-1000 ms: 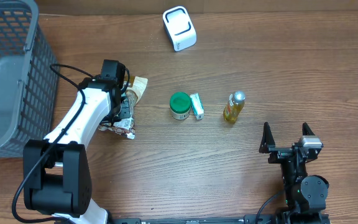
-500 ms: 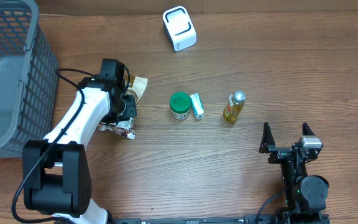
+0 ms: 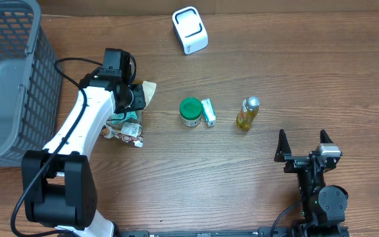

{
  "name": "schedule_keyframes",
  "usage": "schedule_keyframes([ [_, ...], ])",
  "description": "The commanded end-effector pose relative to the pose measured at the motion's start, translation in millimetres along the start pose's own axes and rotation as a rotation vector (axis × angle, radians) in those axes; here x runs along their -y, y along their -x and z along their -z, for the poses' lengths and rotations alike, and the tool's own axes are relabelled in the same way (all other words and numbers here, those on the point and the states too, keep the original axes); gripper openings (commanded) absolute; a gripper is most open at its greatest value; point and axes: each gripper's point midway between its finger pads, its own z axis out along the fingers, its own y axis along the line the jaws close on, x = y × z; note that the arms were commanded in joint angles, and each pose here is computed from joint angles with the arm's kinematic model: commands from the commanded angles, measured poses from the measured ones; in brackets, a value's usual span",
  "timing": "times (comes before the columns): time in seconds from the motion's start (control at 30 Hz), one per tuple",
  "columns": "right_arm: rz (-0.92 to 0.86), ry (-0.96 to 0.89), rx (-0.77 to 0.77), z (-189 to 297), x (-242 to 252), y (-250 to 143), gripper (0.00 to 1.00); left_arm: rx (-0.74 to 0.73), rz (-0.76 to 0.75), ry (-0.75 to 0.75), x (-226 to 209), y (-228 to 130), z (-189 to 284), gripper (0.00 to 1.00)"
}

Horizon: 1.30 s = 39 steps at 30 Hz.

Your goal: Scan the item barcode

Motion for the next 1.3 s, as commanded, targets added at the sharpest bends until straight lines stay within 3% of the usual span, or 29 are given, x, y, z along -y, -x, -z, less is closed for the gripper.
schedule_keyframes([
  [0.0, 0.005, -0.002, -0.001, 0, 0, -3, 1.00, 0.024, 0.034, 0.072, -13, 9, -6, 0.41],
  [0.3, 0.005, -0.003, -0.001, 0, 0, -3, 1.00, -0.010, 0.031, 0.127, -22, 5, -37, 0.38],
  [0.93, 0.005, -0.002, -0.001, 0, 0, -3, 1.00, -0.075, 0.025, 0.151, -27, -13, -54, 0.36],
  [1.13, 0.005, -0.003, -0.001, 0, 0, -3, 1.00, -0.097, 0.004, 0.156, -28, -17, -60, 0.06],
  [1.27, 0.005, -0.002, -0.001, 0, 0, -3, 1.00, -0.058, -0.032, 0.142, -24, 0, -42, 0.04],
])
